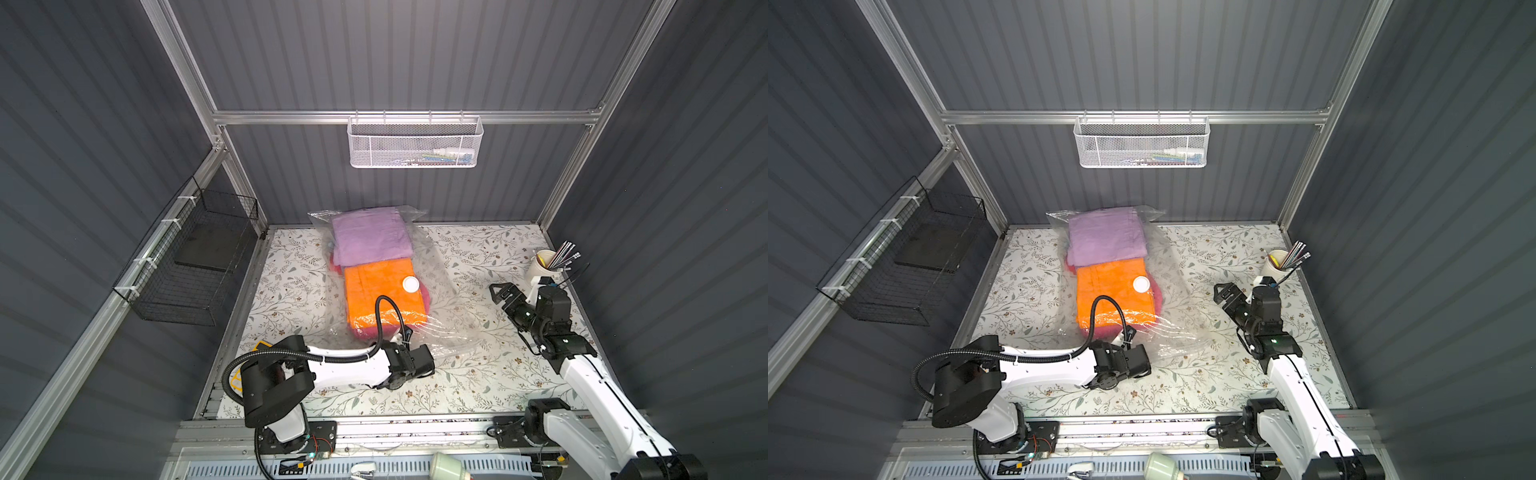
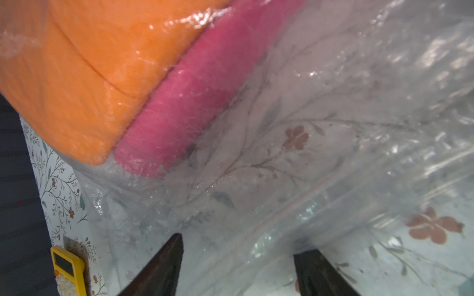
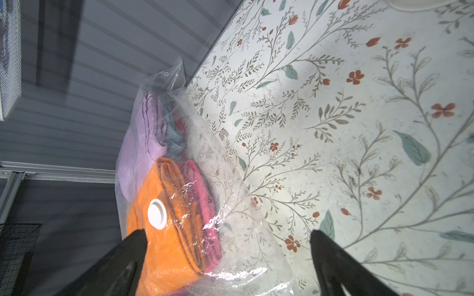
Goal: Take the trousers out of the vacuum bag
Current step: Open the vacuum bag at the center of the board.
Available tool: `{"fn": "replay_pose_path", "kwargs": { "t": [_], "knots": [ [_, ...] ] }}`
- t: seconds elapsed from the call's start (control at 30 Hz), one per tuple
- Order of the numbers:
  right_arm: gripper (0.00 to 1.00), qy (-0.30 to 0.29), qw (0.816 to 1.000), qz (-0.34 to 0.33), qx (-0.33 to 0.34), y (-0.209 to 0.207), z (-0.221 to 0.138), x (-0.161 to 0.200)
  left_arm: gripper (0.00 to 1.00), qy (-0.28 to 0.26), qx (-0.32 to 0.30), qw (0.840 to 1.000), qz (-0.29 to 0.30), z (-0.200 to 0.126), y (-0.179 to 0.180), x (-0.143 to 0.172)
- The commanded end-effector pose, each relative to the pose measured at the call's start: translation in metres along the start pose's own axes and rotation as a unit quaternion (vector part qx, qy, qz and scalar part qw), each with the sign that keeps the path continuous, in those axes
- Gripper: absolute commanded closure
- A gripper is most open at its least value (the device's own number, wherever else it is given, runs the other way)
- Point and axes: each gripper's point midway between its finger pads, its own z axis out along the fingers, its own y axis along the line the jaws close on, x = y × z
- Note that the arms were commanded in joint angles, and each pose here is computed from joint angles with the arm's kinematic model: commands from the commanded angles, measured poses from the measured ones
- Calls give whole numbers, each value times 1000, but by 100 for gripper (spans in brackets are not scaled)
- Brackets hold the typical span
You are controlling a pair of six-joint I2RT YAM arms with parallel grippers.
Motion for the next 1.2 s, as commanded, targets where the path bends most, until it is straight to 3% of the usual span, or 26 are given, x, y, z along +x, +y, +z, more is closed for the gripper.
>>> {"fn": "replay_pose_path", "kwargs": {
  "t": [0.0,0.1,0.23,0.33,0.53,0.63,0.8,1.03,1.17],
  "knots": [
    [1,-1,1000,4,9,-7,-1,2,46,-10,-9,1000,-13,1,4,-10],
    [1,-1,1000,5,8,-6,-1,2,70,-19,-13,1000,-17,-2,6,-17],
    [1,-1,1000,4,7,-5,-1,1,89,-40,-5,999,-30,-12,9,-30],
    [1,-3,1000,4,5,-4,-2,0,96,-61,-6,997,-40,-23,16,-40],
    [1,-3,1000,8,4,-4,-2,0,98,-73,5,996,-55,-22,18,-39],
    [1,-3,1000,8,3,-4,-2,0,92,-55,13,997,-60,-11,7,-32],
    [1,-6,1000,7,3,-4,-4,-1,51,-47,9,997,-68,2,0,-26],
    [1,-7,1000,7,6,-6,-4,-1,19,-38,6,997,-60,12,-6,-22],
    [1,-8,1000,8,6,-7,-4,-1,18,-35,-15,998,-56,17,-3,-21]
  ]
}}
